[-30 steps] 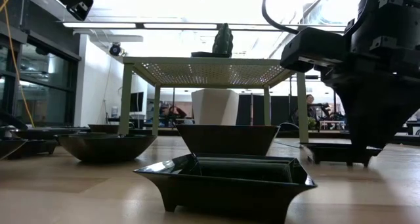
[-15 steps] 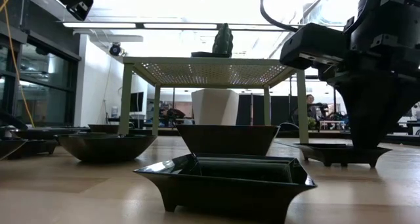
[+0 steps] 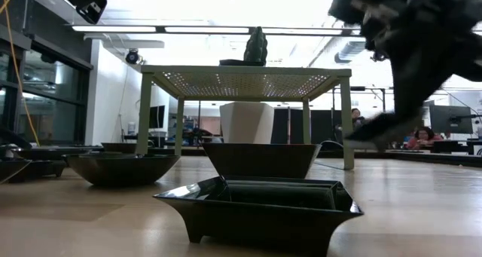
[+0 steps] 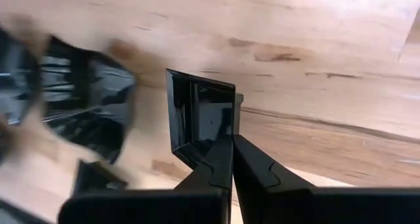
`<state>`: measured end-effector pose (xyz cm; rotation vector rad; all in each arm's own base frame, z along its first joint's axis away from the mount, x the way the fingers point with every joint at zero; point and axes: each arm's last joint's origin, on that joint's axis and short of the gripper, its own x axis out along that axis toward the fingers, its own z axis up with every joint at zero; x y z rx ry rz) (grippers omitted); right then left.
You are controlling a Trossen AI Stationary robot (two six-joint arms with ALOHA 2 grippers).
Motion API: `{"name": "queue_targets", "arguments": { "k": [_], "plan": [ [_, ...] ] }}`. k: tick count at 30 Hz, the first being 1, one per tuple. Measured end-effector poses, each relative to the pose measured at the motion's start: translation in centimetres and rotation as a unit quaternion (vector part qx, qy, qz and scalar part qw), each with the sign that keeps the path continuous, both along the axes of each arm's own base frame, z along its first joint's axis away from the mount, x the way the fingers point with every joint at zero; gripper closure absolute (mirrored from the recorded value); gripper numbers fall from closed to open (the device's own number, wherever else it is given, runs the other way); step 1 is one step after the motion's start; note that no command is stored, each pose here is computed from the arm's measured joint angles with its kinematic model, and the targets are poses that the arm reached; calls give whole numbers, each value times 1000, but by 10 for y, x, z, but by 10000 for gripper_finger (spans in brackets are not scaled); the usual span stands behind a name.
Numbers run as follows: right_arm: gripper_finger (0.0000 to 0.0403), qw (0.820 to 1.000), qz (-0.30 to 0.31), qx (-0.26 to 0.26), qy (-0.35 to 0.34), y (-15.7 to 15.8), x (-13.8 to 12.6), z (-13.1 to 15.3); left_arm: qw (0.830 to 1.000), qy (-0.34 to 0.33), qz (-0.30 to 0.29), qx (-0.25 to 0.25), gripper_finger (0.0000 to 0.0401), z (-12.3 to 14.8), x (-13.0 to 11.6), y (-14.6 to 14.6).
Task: Pick & Place Mini shaped plates
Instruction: Stack the square plate on top of the square plate on the shelf
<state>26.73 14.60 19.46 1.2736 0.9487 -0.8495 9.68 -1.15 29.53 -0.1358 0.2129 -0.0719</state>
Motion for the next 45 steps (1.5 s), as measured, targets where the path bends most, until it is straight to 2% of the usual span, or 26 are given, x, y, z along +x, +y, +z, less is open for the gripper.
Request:
{"name": "queue_targets", "arguments": {
  "k": [5,9,12,18,24,27,30,38,41,45],
  "plan": [
    [402,998,15,-35,-52,-5,-4,19,1000,0,0,0,293,0,0,0],
    [402,988,25,-102,-115,-7,-2,35,1000,1,0,0,293,0,0,0],
    [402,970,35,-170,-168,-7,6,50,1000,4,0,0,293,-1,2,0],
    [403,913,48,-328,-239,-8,20,79,1000,8,1,1,293,-1,8,-1],
    [403,849,79,-466,-234,-17,34,103,999,-14,28,-9,293,3,23,-1],
    [403,821,98,-519,-218,-23,40,110,998,-25,55,-20,293,5,34,-2],
    [403,802,102,-552,-205,-29,44,115,996,-35,77,-30,293,5,47,-2],
    [403,765,137,-607,-167,-42,52,123,989,-80,111,-54,293,5,84,-5],
    [403,758,144,-617,-157,-46,54,124,988,-92,112,-53,293,3,96,-7],
    [403,758,138,-617,-159,-49,55,125,988,-97,121,-26,293,-3,112,-8]
  ]
}}
